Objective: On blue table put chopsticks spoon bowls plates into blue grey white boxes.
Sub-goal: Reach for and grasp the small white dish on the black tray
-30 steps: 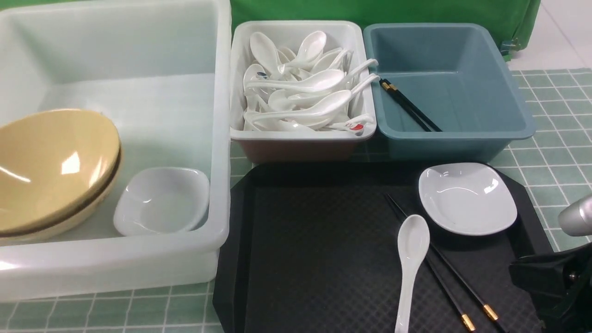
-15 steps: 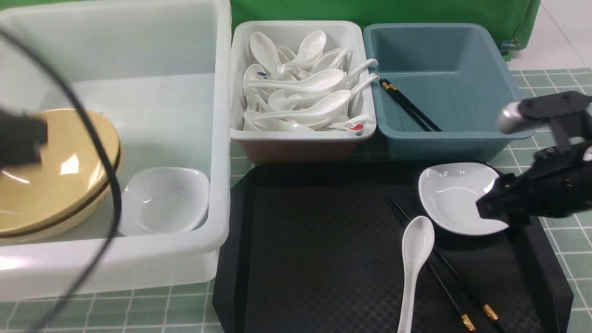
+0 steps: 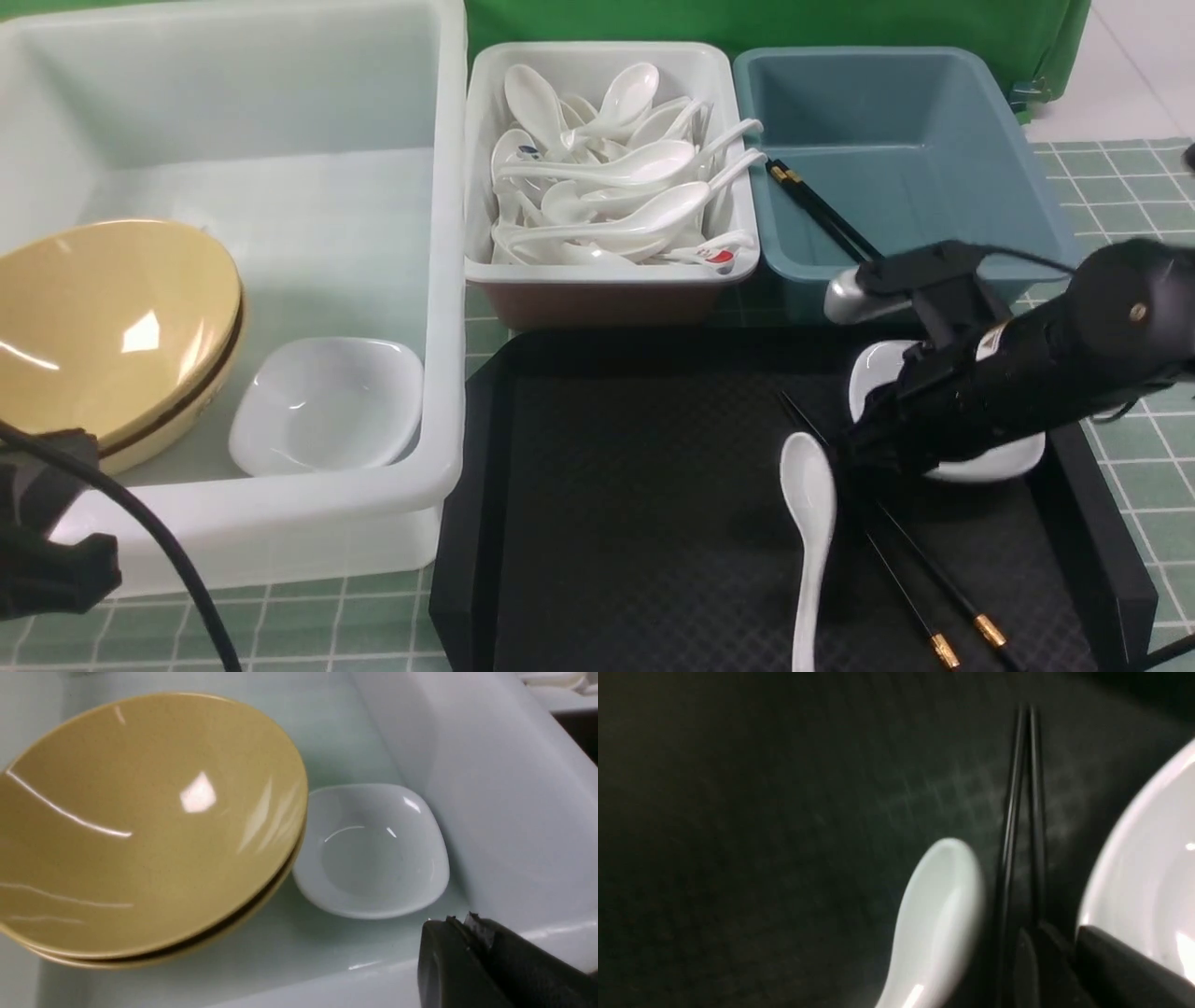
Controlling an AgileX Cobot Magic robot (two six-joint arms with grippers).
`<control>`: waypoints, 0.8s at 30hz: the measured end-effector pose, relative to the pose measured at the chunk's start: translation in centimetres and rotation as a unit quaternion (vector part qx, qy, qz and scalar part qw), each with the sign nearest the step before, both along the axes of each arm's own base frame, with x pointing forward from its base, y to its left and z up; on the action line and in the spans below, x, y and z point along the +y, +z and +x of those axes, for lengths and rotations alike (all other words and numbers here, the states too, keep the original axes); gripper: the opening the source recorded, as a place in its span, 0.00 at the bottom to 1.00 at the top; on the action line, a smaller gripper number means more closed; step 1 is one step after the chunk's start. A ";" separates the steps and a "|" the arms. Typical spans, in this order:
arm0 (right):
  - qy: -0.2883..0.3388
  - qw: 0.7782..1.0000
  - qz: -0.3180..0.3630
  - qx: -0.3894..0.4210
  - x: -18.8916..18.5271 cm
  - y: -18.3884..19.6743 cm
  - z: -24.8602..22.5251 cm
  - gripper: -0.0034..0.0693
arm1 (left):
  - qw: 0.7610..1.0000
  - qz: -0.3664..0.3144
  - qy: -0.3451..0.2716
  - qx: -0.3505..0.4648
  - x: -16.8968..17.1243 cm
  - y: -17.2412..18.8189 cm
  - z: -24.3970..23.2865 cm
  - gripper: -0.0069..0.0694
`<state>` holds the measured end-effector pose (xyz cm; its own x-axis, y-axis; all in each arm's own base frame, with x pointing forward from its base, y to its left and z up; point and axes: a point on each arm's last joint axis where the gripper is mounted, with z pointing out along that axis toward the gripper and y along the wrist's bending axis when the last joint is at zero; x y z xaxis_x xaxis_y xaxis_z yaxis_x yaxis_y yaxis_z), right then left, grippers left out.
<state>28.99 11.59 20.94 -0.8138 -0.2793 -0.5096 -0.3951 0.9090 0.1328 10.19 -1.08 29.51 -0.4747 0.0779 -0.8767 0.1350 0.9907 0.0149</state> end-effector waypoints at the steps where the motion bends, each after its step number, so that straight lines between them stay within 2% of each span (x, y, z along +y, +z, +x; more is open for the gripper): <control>1: -0.001 1.000 0.001 -0.001 -0.1 0.1 0.0 0.26 | 1.000 0.000 0.001 -0.003 0.0 0.0 0.0 0.09; 3: -0.023 0.999 0.009 -0.037 -1.7 2.6 0.2 0.36 | 1.000 -0.001 0.003 -0.011 0.0 -0.3 0.2 0.09; 4: -0.026 0.999 0.010 -0.039 -1.9 2.7 0.3 0.36 | 1.000 -0.001 0.004 -0.013 0.0 -0.3 0.2 0.09; 6: -0.070 0.996 0.009 -0.054 -4.6 3.6 0.8 0.50 | 1.000 -0.007 0.008 -0.016 0.1 -0.7 0.3 0.09; 8: -0.096 0.994 0.005 -0.045 -6.3 3.2 1.3 0.57 | 1.000 -0.013 0.010 -0.017 0.0 -1.0 0.3 0.09; 12: -0.119 0.993 0.000 -0.004 -7.5 0.9 2.2 0.62 | 0.999 -0.026 0.014 -0.019 0.0 -1.2 0.4 0.09; 15: -0.100 0.995 0.004 0.022 -6.4 -1.0 2.7 0.55 | 0.999 -0.028 0.016 -0.027 0.0 -1.1 0.4 0.09; 16: -0.085 0.996 0.004 0.029 -5.6 -1.7 2.8 0.49 | 0.999 -0.029 0.016 -0.031 0.0 -1.0 0.5 0.09; 17: -0.082 0.996 0.004 0.029 -5.4 -1.8 2.8 0.49 | 0.999 -0.029 0.016 -0.031 0.0 -1.0 0.5 0.09; 18: -0.060 0.997 0.002 0.039 -3.9 -2.8 2.8 0.38 | 0.999 -0.030 0.017 -0.035 0.0 -0.9 0.5 0.09; 21: -0.028 0.999 0.003 0.046 -1.5 -3.9 2.5 0.19 | 0.999 -0.030 0.018 -0.037 0.0 -0.9 0.5 0.09; 24: 0.008 0.999 0.005 0.042 0.6 -3.6 2.2 0.10 | 0.999 -0.030 0.018 -0.037 0.0 -0.9 0.5 0.09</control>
<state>31.15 12.20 17.32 -0.8495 -0.2887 -0.4417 -0.3973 0.9008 0.1752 10.72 -1.04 28.62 -0.4105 0.0086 -0.9118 0.1009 0.9942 -0.0361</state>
